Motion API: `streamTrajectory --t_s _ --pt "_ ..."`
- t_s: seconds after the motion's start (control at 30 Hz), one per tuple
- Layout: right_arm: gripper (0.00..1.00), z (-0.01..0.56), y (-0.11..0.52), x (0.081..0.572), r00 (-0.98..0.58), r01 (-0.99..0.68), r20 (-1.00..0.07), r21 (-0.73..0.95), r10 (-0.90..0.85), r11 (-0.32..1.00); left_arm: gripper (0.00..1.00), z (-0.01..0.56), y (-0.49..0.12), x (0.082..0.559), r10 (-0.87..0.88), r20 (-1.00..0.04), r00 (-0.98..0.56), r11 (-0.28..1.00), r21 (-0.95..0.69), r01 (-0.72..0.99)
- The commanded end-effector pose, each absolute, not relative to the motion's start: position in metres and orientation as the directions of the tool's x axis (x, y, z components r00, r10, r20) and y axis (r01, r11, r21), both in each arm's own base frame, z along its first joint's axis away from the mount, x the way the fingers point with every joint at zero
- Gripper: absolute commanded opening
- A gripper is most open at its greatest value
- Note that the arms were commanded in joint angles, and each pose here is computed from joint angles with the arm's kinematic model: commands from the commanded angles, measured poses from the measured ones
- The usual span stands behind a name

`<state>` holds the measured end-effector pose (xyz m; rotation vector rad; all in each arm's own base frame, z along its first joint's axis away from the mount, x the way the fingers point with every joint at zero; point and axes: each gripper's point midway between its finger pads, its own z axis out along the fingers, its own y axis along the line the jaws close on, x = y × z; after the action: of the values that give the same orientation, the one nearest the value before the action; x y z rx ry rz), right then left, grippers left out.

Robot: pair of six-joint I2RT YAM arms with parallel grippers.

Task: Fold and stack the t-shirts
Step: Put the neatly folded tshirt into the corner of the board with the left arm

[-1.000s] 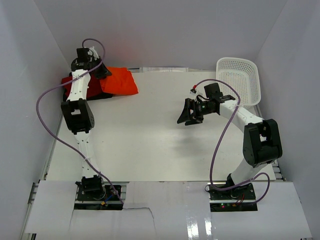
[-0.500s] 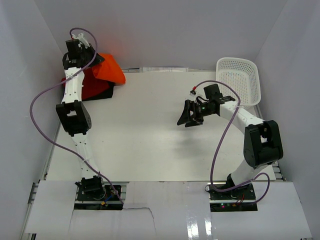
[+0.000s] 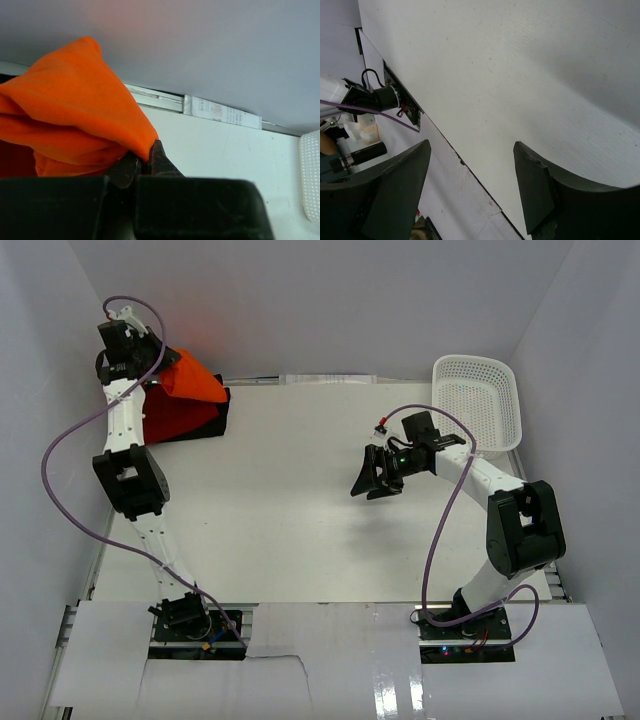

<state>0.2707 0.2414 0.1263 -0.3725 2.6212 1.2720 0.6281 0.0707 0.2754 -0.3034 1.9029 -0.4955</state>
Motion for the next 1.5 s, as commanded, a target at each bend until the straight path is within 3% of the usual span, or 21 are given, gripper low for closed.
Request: streamTrajectory --t_s 0.0,0.27,0.5,0.67,0.87,0.93,0.97,1.03,1.1,1.17,1.23,1.3,1.47 --pt "0.73 0.138 0.244 0.265 -0.94 -0.333 -0.314 0.745 -0.138 0.578 0.0 0.329 0.085 0.611 -0.415 -0.87 -0.266 0.896 -0.442 0.047" --pt "0.73 0.141 0.246 0.264 -0.94 -0.332 -0.312 0.745 -0.138 0.578 0.0 0.284 0.136 0.605 -0.484 -0.821 -0.302 0.871 -0.487 -0.07" --pt "0.73 0.138 0.255 0.261 -0.94 -0.336 -0.305 0.75 -0.154 0.57 0.0 0.227 0.175 0.576 -0.557 -0.745 -0.367 0.83 -0.477 -0.29" --pt "0.73 0.138 0.262 0.259 -0.938 -0.343 -0.304 0.751 -0.166 0.564 0.0 0.181 0.186 0.559 -0.586 -0.689 -0.427 0.803 -0.424 -0.419" --pt "0.73 0.136 0.263 0.255 -0.938 -0.344 -0.3 0.751 -0.174 0.564 0.01 0.169 0.213 0.554 -0.59 -0.688 -0.422 0.772 -0.327 -0.545" --pt "0.73 0.137 0.263 0.255 -0.937 -0.347 -0.303 0.751 -0.174 0.562 0.11 0.155 0.215 0.553 -0.595 -0.666 -0.449 0.768 -0.309 -0.561" --pt "0.73 0.137 0.264 0.254 -0.937 -0.348 -0.303 0.751 -0.175 0.562 0.24 0.154 0.215 0.554 -0.599 -0.662 -0.45 0.766 -0.311 -0.562" --pt "0.73 0.138 0.265 0.255 -0.937 -0.347 -0.301 0.752 -0.176 0.56 0.35 0.151 0.217 0.553 -0.608 -0.653 -0.452 0.757 -0.305 -0.578" --pt "0.73 0.138 0.265 0.255 -0.936 -0.35 -0.304 0.751 -0.177 0.56 0.54 0.154 0.22 0.553 -0.608 -0.658 -0.445 0.751 -0.295 -0.59" --pt "0.73 0.138 0.265 0.254 -0.936 -0.351 -0.305 0.75 -0.178 0.56 0.66 0.16 0.224 0.552 -0.603 -0.671 -0.431 0.746 -0.285 -0.602" --pt "0.73 0.138 0.266 0.253 -0.935 -0.352 -0.304 0.751 -0.18 0.559 0.89 0.174 0.235 0.552 -0.587 -0.704 -0.4 0.736 -0.259 -0.626" --pt "0.73 0.139 0.266 0.253 -0.935 -0.354 -0.306 0.751 -0.181 0.558 0.97 0.188 0.237 0.555 -0.582 -0.719 -0.379 0.737 -0.271 -0.619" --pt "0.73 0.138 0.268 0.252 -0.934 -0.356 -0.306 0.752 -0.185 0.554 0.98 0.225 0.22 0.551 -0.588 -0.733 -0.343 0.751 -0.336 -0.569"
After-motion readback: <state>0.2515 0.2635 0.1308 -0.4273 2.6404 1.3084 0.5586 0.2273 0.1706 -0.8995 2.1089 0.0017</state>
